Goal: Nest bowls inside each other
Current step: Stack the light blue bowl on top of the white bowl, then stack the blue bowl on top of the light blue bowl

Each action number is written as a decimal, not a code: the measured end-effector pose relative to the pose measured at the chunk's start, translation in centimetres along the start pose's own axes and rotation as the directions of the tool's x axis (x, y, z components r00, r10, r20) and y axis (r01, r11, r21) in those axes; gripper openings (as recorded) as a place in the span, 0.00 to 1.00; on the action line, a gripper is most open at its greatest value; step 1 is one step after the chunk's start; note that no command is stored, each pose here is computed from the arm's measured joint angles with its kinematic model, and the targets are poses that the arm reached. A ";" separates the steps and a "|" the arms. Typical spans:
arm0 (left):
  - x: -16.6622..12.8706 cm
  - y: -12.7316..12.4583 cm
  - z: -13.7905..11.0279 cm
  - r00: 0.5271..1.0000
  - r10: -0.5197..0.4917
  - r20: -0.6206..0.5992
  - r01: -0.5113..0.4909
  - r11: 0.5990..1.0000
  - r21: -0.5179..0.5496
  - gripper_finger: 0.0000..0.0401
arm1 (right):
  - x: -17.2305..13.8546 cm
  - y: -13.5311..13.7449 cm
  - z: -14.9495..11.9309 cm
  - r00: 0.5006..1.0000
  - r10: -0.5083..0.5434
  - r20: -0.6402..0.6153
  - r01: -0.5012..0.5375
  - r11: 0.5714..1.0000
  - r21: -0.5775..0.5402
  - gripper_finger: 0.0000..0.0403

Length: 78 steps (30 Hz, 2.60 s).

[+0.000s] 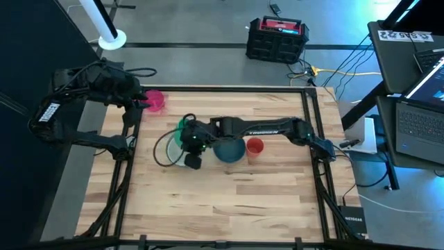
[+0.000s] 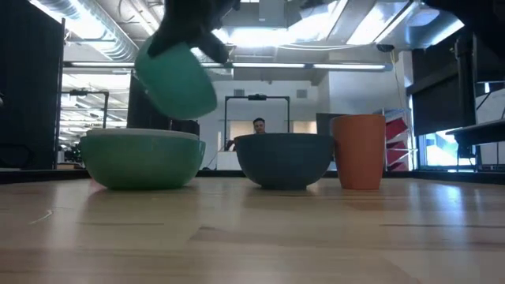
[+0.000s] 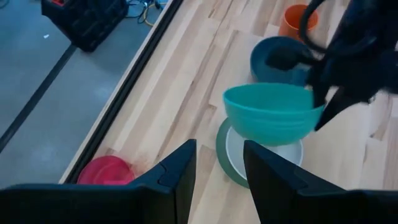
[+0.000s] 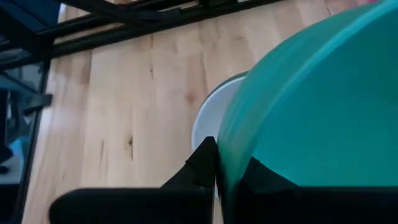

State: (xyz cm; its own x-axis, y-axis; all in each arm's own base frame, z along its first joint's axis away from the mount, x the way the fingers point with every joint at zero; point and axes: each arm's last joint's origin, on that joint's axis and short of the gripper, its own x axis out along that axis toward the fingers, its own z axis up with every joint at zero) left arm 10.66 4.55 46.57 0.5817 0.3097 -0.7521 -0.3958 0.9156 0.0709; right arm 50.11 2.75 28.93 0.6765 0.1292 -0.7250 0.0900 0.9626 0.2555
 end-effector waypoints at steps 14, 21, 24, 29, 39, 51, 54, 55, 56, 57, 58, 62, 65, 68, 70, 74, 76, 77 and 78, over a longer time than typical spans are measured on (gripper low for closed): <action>-0.1 0.0 -0.1 1.000 -0.001 0.002 0.001 1.000 0.031 0.29 | 2.4 0.6 -0.5 1.000 0.021 0.017 -0.023 0.992 0.120 0.00; -0.1 0.0 -0.1 1.000 -0.001 0.001 0.001 0.998 0.055 0.29 | 3.3 0.4 -0.8 0.998 0.061 -0.004 -0.060 0.988 0.141 0.01; -0.1 0.0 -0.1 1.000 -0.001 0.001 0.001 0.998 0.061 0.29 | 3.3 0.4 -0.8 0.998 0.062 -0.005 -0.061 0.988 0.143 0.05; -0.1 0.0 -0.1 1.000 -0.001 0.001 0.001 0.998 0.069 0.29 | 3.3 0.4 -0.8 0.998 0.064 -0.005 -0.063 0.987 0.146 0.13; -0.1 0.0 -0.1 1.000 -0.001 0.001 0.001 0.996 0.085 0.29 | 3.3 0.4 -0.8 0.998 0.064 0.002 -0.063 0.987 0.149 0.32; -0.1 0.0 -0.1 1.000 0.000 0.000 0.000 0.995 0.104 0.29 | 4.5 0.2 -1.3 0.998 0.063 -0.027 -0.059 0.992 0.109 0.37; -0.1 0.0 -0.1 1.000 0.000 0.000 0.000 0.995 0.105 0.29 | 5.0 0.1 -1.6 0.997 0.060 -0.042 -0.055 0.993 0.103 0.37; -0.1 0.0 -0.1 1.000 0.000 0.000 0.000 0.994 0.105 0.29 | 5.2 0.0 -1.7 0.997 0.059 -0.047 -0.054 0.993 0.101 0.37; -0.1 0.0 -0.1 1.000 0.000 -0.001 0.000 0.994 0.106 0.29 | 5.3 0.0 -1.8 0.997 0.058 -0.052 -0.052 0.994 0.099 0.37; -0.1 0.0 -0.1 1.000 0.000 -0.001 0.000 0.994 0.106 0.29 | 5.5 0.0 -1.9 0.997 0.057 -0.057 -0.051 0.994 0.097 0.37; -0.1 0.0 -0.1 1.000 0.000 -0.001 0.000 0.994 0.106 0.29 | 5.7 -0.1 -2.0 0.997 0.056 -0.062 -0.049 0.994 0.095 0.37; -0.1 0.0 -0.1 1.000 0.000 -0.002 0.000 0.994 0.108 0.29 | 6.3 -0.3 -2.4 0.995 0.051 -0.082 -0.044 0.995 0.087 0.37; -0.1 0.0 -0.1 1.000 0.000 -0.002 0.000 0.994 0.110 0.29 | 6.8 -0.4 -2.7 0.994 0.049 -0.093 -0.041 0.996 0.081 0.37; -0.1 0.0 -0.1 1.000 0.000 -0.003 0.000 0.994 0.110 0.29 | 6.2 -0.4 -2.2 0.998 0.015 -0.065 -0.011 0.998 0.069 0.37; -0.1 0.0 -0.1 1.000 0.000 -0.003 0.000 0.994 0.110 0.29 | 4.9 -0.7 -1.6 0.997 -0.045 -0.061 0.047 0.998 0.037 0.37; -0.1 0.0 -0.1 1.000 0.000 -0.004 0.000 0.993 0.114 0.29 | 0.7 -3.0 -0.8 0.959 -0.245 -0.140 0.247 0.969 0.002 0.37; -0.1 0.0 -0.1 1.000 0.000 -0.002 0.000 0.993 0.114 0.29 | -1.3 -4.5 -1.2 0.914 -0.340 -0.223 0.346 0.938 -0.014 0.37; -0.1 0.0 -0.1 1.000 0.000 -0.002 0.000 0.993 0.114 0.29 | -2.1 -5.1 -1.4 0.890 -0.375 -0.260 0.383 0.924 -0.025 0.37; -0.1 0.0 -0.1 1.000 0.000 -0.002 0.000 0.993 0.114 0.29 | -2.7 -5.7 -1.6 0.866 -0.401 -0.298 0.407 0.912 -0.045 0.37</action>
State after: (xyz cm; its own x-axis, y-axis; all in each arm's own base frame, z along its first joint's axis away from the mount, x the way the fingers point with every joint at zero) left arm 10.53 4.48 46.57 0.5805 0.3095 -0.7532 -0.3119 0.9389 0.1455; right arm 46.56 -2.74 28.40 0.3319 -0.2030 -0.9212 0.3246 0.9415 -0.0905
